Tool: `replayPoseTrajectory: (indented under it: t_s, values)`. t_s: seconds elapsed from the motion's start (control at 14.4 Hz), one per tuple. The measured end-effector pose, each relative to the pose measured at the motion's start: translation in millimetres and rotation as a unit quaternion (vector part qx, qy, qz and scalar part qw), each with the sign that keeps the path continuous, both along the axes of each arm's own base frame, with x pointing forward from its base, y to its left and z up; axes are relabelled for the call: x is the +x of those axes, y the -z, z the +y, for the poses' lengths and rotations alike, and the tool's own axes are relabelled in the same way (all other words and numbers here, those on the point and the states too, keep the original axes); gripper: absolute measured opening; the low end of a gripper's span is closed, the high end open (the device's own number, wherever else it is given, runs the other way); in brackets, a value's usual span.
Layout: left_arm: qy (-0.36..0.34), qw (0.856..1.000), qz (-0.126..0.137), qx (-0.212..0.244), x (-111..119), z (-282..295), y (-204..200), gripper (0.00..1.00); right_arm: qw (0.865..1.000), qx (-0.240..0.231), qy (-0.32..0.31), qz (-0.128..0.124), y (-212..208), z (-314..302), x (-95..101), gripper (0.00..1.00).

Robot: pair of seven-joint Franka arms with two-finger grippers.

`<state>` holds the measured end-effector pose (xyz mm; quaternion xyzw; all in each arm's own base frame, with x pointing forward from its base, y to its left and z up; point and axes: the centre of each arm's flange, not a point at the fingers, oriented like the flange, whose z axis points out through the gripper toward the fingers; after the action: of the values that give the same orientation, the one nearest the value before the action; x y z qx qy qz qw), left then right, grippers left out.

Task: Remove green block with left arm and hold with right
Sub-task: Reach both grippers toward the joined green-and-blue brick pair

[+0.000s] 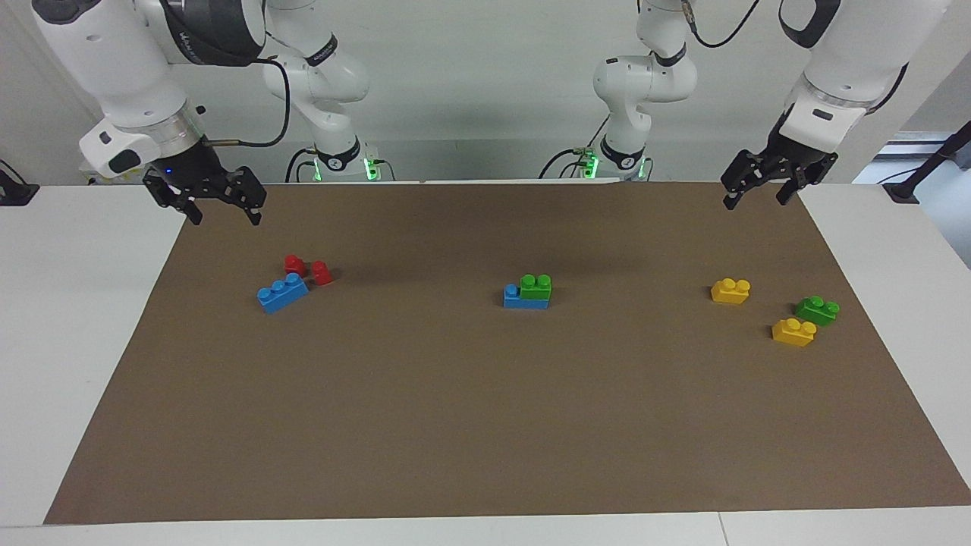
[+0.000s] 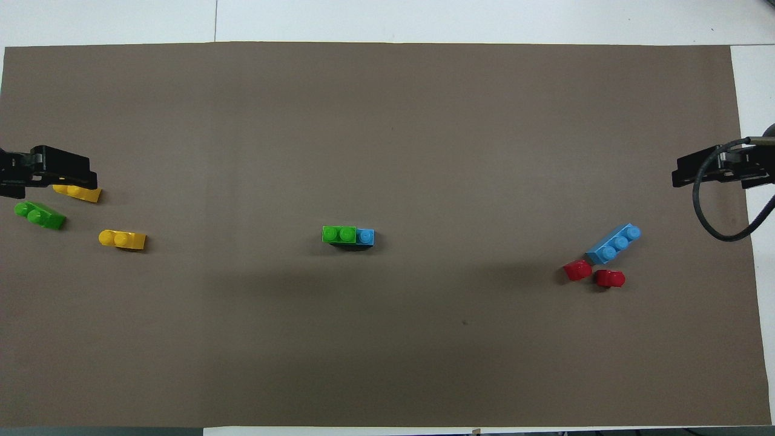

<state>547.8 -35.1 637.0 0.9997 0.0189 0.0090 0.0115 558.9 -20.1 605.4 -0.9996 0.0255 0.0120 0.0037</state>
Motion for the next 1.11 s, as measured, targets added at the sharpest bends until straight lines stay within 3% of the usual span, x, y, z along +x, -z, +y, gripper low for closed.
replayPoseTrajectory:
  t_s: [0.42,0.76,0.97,1.11]
  values:
    - [0.000,1.000,0.000,0.000,0,0,0,1.00,1.000,0.000,0.006,0.001,1,4,0.0,1.00]
    - [-0.001,1.000,0.000,0.000,0,2,0,1.00,0.993,0.011,0.118,0.002,24,60,3.6,1.00]
    - [-0.001,1.000,0.003,0.000,0,2,1,1.00,0.974,0.047,0.223,0.013,52,93,9.2,1.00]
    - [-0.002,1.000,0.009,0.000,-2,1,3,1.00,0.947,0.077,0.311,0.034,73,119,13.3,1.00]
